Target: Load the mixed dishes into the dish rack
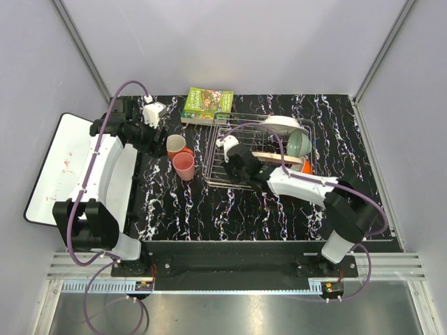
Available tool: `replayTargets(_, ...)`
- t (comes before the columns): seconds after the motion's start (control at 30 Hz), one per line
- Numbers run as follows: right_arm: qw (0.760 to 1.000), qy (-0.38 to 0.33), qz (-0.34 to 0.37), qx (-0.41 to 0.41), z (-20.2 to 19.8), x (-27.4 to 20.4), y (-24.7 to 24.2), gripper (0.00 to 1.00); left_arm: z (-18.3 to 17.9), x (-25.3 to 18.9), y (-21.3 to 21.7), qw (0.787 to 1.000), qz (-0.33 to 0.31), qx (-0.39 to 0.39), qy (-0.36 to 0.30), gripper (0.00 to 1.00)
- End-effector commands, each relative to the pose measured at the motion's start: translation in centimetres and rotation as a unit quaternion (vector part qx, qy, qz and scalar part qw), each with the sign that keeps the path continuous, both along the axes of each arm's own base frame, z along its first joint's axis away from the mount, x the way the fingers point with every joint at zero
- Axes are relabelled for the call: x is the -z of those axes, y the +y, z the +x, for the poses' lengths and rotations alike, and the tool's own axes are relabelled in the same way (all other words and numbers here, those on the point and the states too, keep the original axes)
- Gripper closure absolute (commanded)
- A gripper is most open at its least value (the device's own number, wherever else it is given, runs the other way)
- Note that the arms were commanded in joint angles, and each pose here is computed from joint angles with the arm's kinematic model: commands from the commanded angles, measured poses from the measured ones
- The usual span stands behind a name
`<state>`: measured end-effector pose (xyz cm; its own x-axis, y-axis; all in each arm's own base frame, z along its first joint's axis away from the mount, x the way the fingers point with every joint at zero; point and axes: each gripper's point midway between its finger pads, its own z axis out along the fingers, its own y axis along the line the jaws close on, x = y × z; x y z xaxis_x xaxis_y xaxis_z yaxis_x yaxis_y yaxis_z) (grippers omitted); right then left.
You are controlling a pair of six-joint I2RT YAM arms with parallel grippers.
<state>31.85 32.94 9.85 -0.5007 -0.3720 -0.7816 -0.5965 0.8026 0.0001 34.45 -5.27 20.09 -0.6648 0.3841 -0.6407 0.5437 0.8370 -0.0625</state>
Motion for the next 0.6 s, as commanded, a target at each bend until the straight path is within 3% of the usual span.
replayTargets(0.0,0.996,0.088,-0.025,0.001,-5.4,3.4,-3.3,0.9,0.5,-0.7,-0.4,1.0,-0.008,0.012,-0.018,0.18)
replayTargets(0.23,0.994,0.104,-0.009,-0.018,-8.6,2.9,-3.4,0.91,1.5,1.3,0.0,1.0,0.0,-0.005,-0.002,0.19)
replayTargets(0.57,0.991,0.123,0.003,-0.049,-11.1,3.3,0.5,0.96,6.5,3.1,0.8,0.999,0.009,-0.043,-0.007,0.2)
